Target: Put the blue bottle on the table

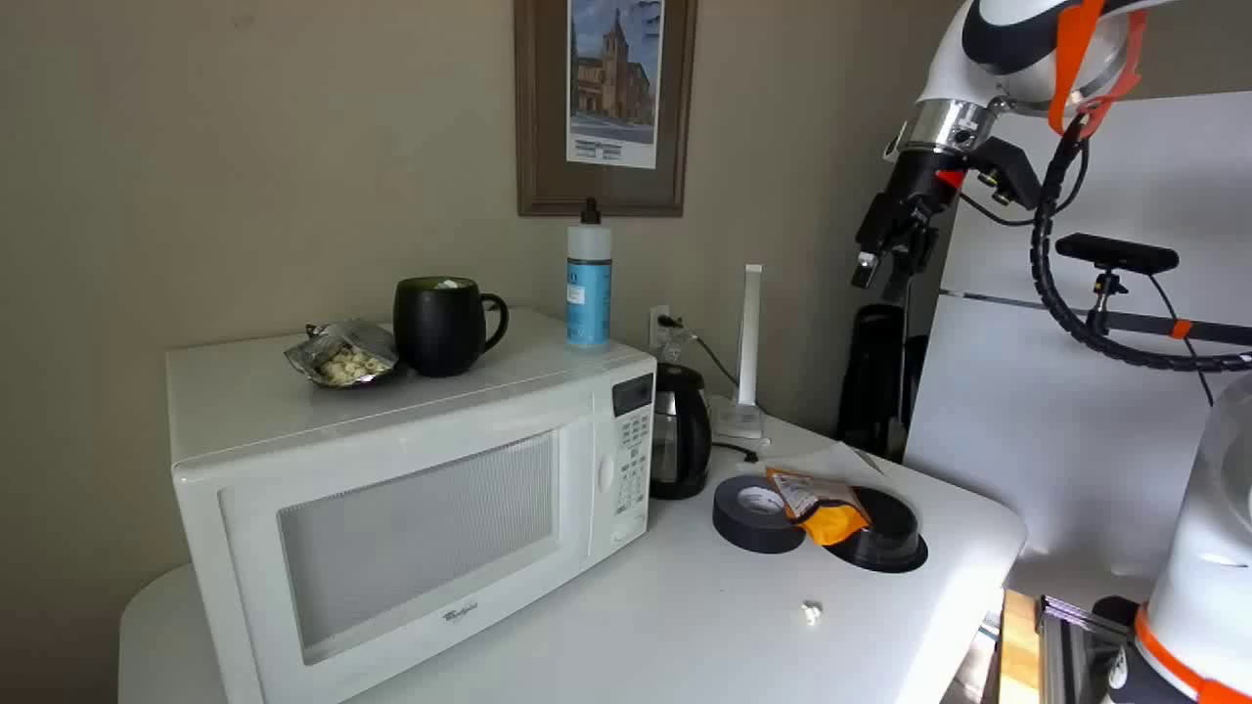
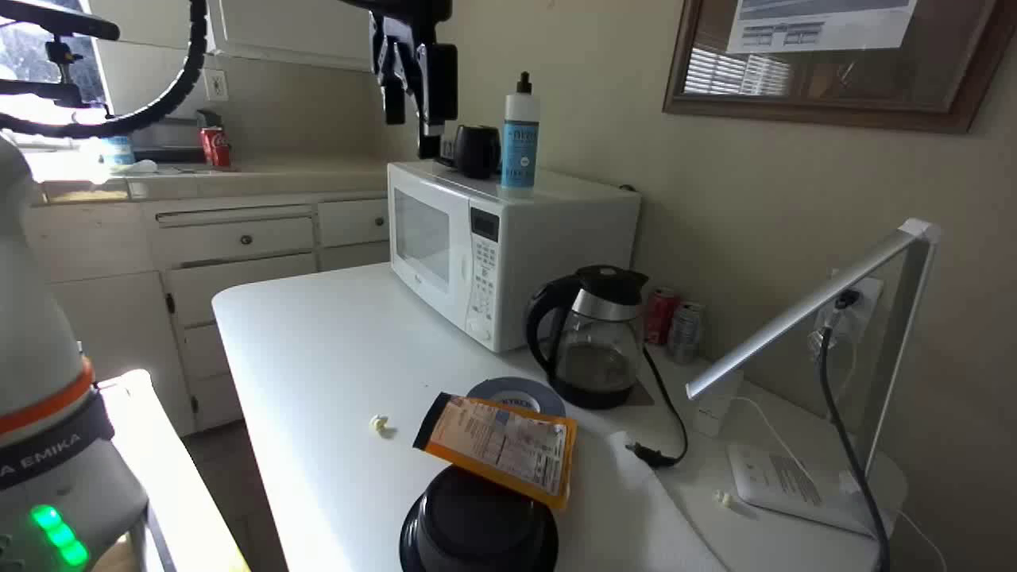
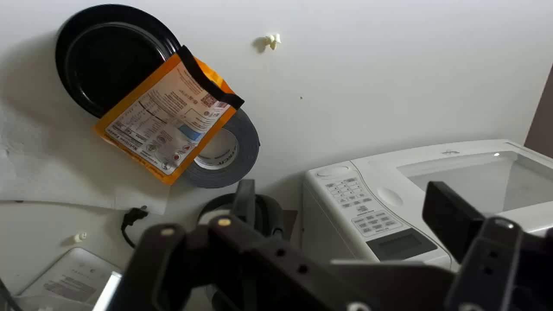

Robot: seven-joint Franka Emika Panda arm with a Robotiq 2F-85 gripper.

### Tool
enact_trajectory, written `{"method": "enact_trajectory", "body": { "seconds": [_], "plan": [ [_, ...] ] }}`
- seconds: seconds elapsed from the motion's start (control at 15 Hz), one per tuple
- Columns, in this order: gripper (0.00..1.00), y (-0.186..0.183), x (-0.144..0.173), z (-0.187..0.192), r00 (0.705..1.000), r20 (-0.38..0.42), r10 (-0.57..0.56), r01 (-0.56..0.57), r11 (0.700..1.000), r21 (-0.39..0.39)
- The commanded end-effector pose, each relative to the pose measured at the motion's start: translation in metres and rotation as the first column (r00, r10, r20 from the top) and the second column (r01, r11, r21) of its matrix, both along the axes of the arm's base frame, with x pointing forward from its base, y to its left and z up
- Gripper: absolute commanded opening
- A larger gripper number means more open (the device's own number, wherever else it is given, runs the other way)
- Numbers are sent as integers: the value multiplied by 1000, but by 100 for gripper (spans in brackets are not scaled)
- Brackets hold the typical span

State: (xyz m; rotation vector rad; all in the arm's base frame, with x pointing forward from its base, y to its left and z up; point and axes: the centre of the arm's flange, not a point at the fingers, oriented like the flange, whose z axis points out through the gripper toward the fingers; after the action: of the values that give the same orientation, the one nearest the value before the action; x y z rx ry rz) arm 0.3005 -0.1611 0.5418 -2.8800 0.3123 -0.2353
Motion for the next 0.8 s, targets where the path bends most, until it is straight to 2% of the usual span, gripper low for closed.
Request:
{"method": "enact_trajectory", "body": {
  "seconds": [0.0,0.4,0.67,0.73],
  "plan": [
    [100,0,0,0,1000,0,0,0,1000,0],
    [100,0,0,0,1000,0,0,0,1000,0],
    [100,10,-2,-38,998,-68,5,-9,998,-67],
    [100,11,-3,-49,997,-78,13,-21,994,-104]
  ]
}}
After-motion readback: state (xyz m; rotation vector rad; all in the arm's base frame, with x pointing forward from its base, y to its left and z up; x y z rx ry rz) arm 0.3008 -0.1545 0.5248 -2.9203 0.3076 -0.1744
